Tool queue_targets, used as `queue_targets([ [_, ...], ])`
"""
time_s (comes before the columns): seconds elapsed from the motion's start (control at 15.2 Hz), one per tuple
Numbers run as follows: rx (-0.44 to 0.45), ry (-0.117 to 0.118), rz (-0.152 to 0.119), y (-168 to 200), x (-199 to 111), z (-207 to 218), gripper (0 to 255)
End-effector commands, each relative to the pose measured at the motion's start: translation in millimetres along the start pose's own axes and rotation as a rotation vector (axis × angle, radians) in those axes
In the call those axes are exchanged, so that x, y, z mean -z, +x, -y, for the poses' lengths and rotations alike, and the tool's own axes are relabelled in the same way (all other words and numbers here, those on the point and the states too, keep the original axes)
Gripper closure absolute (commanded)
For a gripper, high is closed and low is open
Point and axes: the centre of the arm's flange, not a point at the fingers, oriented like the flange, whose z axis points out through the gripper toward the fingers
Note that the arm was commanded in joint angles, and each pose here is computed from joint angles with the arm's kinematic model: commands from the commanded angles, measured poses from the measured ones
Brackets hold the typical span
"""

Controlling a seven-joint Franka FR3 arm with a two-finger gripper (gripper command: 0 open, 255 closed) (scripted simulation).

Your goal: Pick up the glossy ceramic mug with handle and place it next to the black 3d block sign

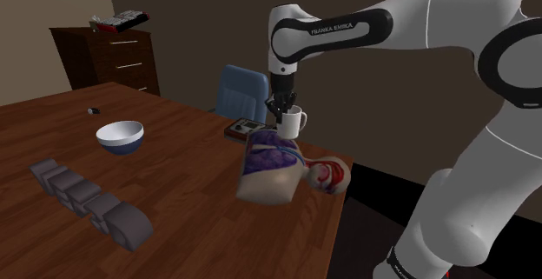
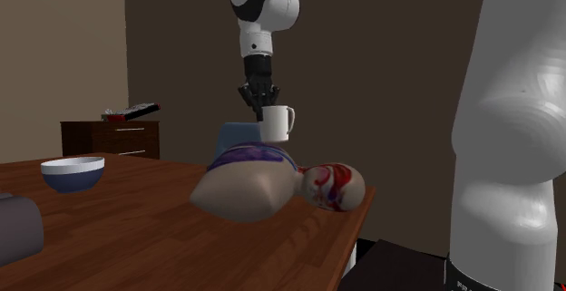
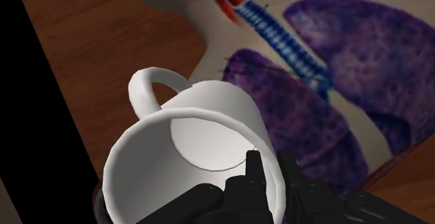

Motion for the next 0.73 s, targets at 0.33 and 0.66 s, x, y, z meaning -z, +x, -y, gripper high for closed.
queue_targets([
  [0.33, 0.000, 0.001, 0.000, 13.9, 7.0, 92.7, 255],
  [0.66, 0.000, 0.001, 0.000, 23.4, 11.5, 157.9, 255],
])
